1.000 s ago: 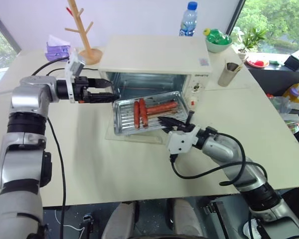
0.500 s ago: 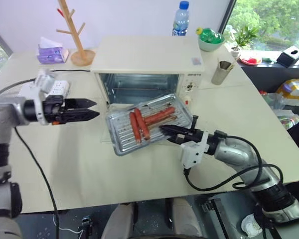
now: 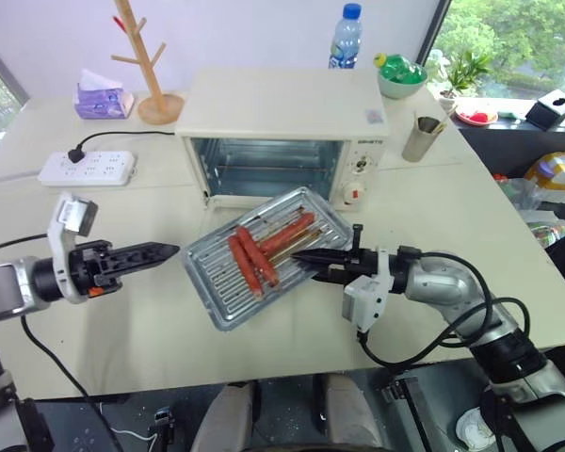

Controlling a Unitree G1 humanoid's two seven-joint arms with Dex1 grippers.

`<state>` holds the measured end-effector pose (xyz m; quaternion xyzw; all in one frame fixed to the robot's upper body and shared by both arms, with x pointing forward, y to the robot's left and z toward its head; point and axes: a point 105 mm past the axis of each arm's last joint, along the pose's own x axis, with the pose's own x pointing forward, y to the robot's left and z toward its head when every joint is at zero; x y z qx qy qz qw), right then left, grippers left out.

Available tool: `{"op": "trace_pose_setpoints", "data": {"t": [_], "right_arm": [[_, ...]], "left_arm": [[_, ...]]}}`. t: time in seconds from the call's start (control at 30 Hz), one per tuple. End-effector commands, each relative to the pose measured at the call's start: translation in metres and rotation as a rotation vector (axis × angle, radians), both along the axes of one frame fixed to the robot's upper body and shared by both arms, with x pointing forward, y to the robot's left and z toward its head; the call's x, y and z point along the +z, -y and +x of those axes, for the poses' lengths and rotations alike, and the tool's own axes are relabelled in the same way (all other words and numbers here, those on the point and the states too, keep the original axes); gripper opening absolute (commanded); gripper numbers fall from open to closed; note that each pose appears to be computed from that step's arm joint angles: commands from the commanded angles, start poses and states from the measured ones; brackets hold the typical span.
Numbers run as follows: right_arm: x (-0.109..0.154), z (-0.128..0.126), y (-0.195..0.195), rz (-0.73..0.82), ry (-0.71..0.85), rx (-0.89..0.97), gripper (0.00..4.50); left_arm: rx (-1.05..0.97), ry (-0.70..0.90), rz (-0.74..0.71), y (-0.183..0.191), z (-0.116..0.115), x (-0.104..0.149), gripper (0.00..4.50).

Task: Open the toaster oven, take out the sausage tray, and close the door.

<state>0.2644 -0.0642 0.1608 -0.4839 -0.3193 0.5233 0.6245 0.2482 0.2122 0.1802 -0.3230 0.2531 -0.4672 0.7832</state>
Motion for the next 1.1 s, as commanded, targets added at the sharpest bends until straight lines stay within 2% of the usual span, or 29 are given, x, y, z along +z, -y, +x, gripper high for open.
{"op": "trace_pose_setpoints", "data": {"t": [0.03,0.27,0.53,0.63,0.8,1.1], "right_arm": [[0.019,-0.006,-0.008,0.058,0.048,0.056,0.25],[0.028,-0.005,-0.014,0.077,0.066,0.063,0.25],[0.032,-0.006,-0.016,0.081,0.071,0.058,0.25],[0.033,-0.005,-0.015,0.081,0.072,0.049,0.25],[0.032,-0.002,-0.012,0.075,0.074,0.03,0.25],[0.032,0.001,-0.009,0.06,0.082,0.018,0.25]], "left_arm": [[-0.018,-0.014,-0.04,0.008,0.001,0.002,4.5],[-0.086,-0.08,-0.065,0.025,-0.004,-0.008,4.5],[-0.114,-0.088,-0.104,0.044,0.007,-0.006,4.5],[-0.104,-0.091,-0.113,0.044,0.009,-0.005,3.62],[-0.094,-0.104,-0.118,0.041,0.008,-0.005,1.15],[-0.087,-0.127,-0.14,0.045,0.009,-0.008,1.15]]}}
